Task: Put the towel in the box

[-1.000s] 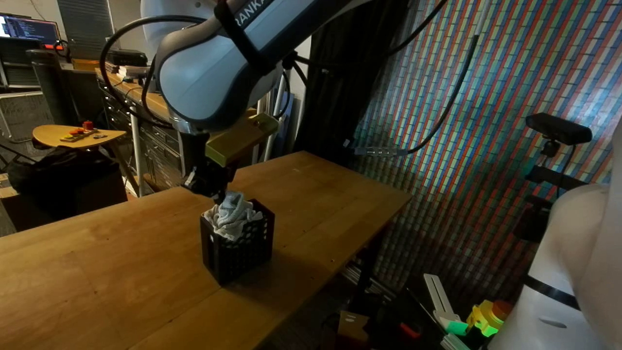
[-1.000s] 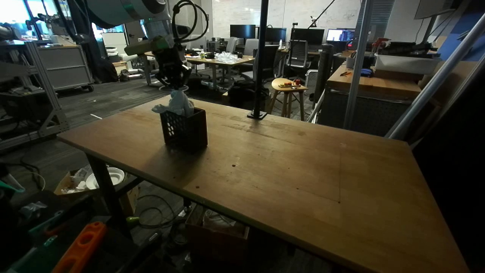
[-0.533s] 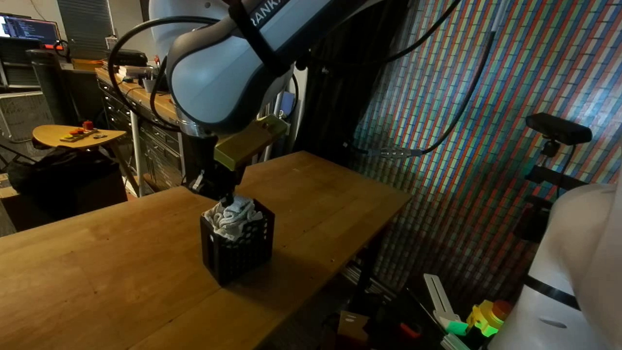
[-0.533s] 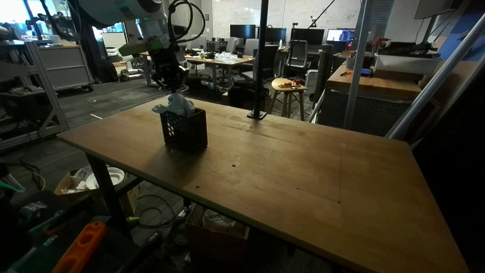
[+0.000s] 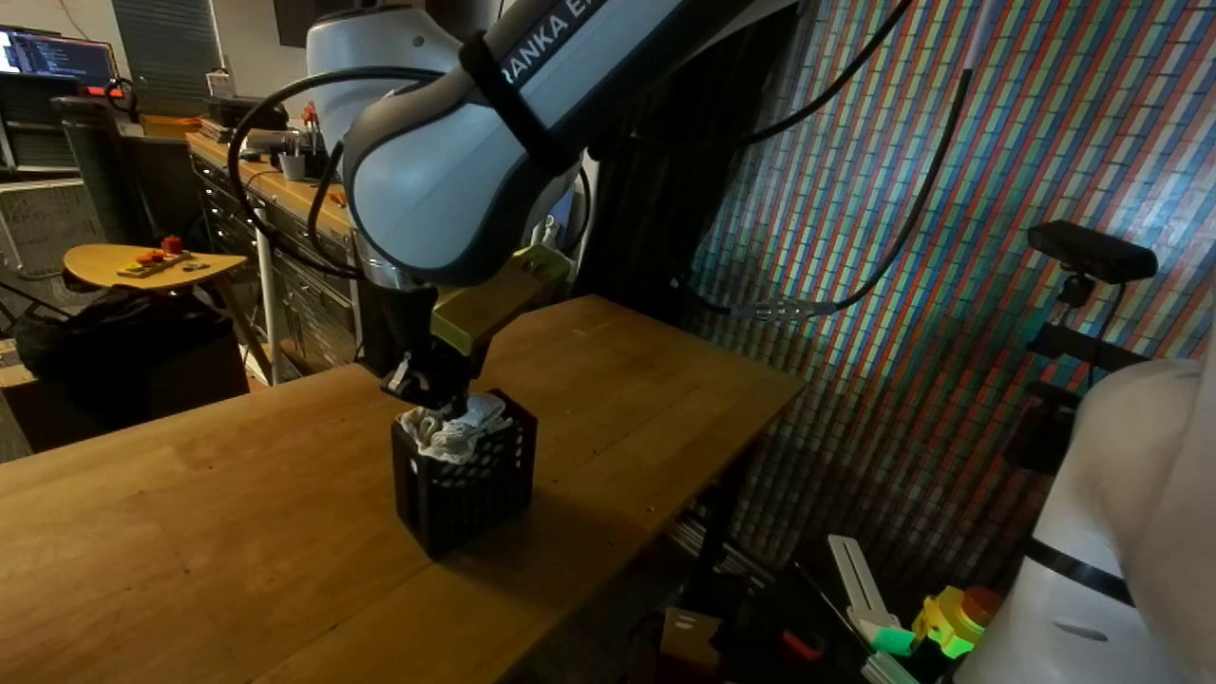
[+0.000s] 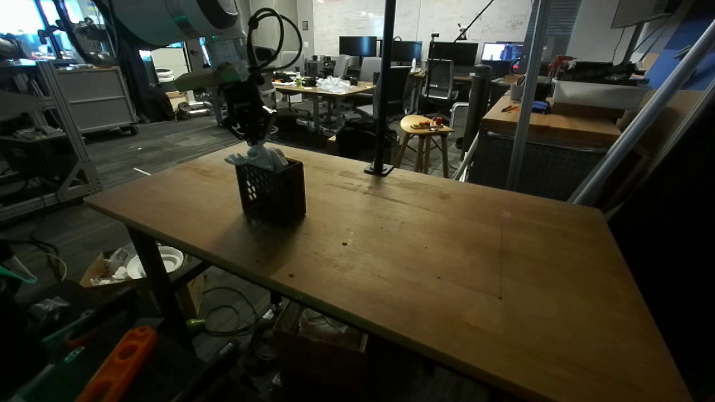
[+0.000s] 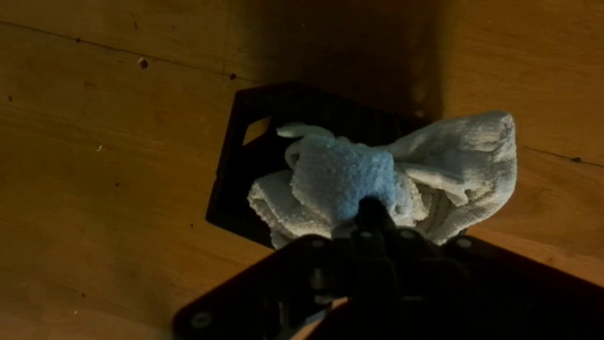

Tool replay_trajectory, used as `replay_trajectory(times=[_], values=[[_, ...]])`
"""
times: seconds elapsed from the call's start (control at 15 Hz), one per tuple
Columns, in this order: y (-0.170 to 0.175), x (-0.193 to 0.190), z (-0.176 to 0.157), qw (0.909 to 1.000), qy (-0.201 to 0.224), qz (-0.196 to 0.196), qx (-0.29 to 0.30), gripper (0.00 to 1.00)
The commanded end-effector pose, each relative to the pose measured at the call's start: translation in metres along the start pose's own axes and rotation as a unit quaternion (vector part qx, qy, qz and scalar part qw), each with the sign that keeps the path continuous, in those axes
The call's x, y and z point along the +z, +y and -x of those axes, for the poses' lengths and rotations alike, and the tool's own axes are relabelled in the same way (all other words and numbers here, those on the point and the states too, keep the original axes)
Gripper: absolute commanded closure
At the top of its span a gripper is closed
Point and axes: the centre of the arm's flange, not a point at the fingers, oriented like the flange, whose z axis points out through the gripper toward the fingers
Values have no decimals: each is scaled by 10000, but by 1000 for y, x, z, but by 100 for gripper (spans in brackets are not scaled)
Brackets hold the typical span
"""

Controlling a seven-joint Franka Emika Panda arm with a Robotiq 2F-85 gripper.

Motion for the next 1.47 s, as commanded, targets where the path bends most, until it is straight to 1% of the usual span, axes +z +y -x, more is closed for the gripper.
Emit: replay_trajectory(times=[0.0, 0.33, 0.6, 0.73, 0.93, 1.07, 1.2, 1.4], values=[[6, 18, 4, 9997, 44, -244, 20, 97], [12, 61, -6, 9974, -64, -715, 53, 97], [7, 107, -11, 9922, -279, -1218, -9, 97], [5, 119, -12, 9891, -308, -1440, -18, 97], [5, 118, -14, 9862, -313, -1628, -40, 97], [5, 112, -14, 9857, -292, -1658, -59, 97], [5, 102, -15, 9866, -263, -1607, -94, 97], [4, 80, -17, 9896, -222, -1408, -169, 97]])
